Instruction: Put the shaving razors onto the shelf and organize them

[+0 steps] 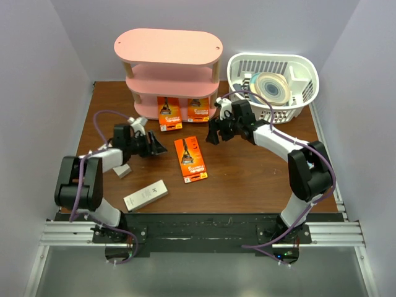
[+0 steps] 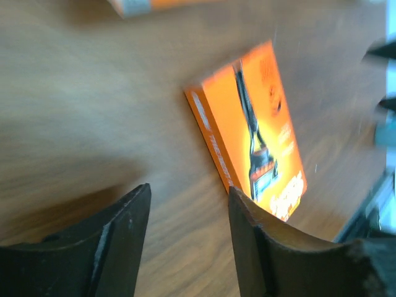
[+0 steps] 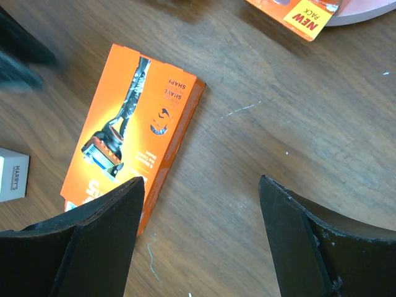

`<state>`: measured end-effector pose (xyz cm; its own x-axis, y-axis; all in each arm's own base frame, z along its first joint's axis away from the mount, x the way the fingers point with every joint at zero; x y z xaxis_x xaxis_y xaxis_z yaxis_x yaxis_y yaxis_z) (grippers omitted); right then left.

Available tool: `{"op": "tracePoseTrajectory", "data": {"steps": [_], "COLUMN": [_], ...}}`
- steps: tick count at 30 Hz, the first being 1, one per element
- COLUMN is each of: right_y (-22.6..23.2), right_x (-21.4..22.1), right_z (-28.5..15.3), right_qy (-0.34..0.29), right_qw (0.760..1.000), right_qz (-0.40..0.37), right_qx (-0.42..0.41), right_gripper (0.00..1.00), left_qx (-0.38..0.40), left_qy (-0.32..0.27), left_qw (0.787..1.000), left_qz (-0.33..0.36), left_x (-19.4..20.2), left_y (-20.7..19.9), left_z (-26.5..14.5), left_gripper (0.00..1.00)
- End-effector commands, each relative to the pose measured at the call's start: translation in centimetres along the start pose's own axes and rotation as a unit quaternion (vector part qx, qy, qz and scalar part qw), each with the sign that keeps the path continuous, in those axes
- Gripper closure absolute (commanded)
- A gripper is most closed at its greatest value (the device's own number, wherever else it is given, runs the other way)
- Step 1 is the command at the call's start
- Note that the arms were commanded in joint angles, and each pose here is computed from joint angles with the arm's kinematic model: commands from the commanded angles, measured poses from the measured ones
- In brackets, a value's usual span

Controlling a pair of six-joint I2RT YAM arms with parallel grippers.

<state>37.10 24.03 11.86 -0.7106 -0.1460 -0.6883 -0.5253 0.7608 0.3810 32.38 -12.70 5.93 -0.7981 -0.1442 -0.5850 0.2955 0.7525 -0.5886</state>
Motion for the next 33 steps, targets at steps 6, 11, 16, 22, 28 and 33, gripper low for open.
{"op": "tracePoseTrajectory", "data": {"steps": [6, 11, 16, 22, 28, 33], "right_y": [0.3, 0.1, -0.4, -0.8, -1.1, -1.3], "right_x": [-2.7, -2.7, -2.3, -1.2, -0.7, -0.7], "right_z": [0.6, 0.7, 0.5, 0.2, 0.4, 0.7], "right_qy": [-0.028, -0.022, -0.020, -0.010, -0.002, -0.001], "right_qw": [1.000, 1.000, 1.000, 1.000, 1.000, 0.999], "right_qz": [-0.003, -0.008, -0.010, -0.015, -0.018, -0.017], "right_qx": [-0.010, -0.002, 0.009, 0.022, 0.025, 0.028], "right_gripper": [0.21, 0.20, 0.19, 0.18, 0.17, 0.17], "left_qx": [-0.018, 0.000, 0.039, 0.086, 0.106, 0.131], "left_qy": [-0.159, -0.167, -0.186, -0.199, -0.189, -0.186], "left_qw": [0.987, 0.985, 0.980, 0.973, 0.972, 0.971], "left_qz": [-0.010, -0.035, -0.054, -0.081, -0.088, -0.073], "left_x": [-9.1, -10.2, -11.5, -12.2, -12.6, -13.4], "left_y": [2.6, 3.9, 4.0, 4.0, 4.1, 3.6], "left_z": [-0.2, 2.0, 3.5, 5.3, 6.4, 6.4], "left_gripper": [0.29, 0.30, 0.35, 0.46, 0.74, 0.95]}}
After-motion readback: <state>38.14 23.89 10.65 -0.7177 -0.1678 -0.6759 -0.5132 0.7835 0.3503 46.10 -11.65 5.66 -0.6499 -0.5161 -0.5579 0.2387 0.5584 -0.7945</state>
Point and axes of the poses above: each gripper's point midway between its finger pads, its own z axis out along the fingers, its own y axis along the line the jaws close on, x = y × z, the point moved 2 cm from there along -z, back along the fingers, and after that the axes turned 7 degrees about z, right-handed, at the moved point
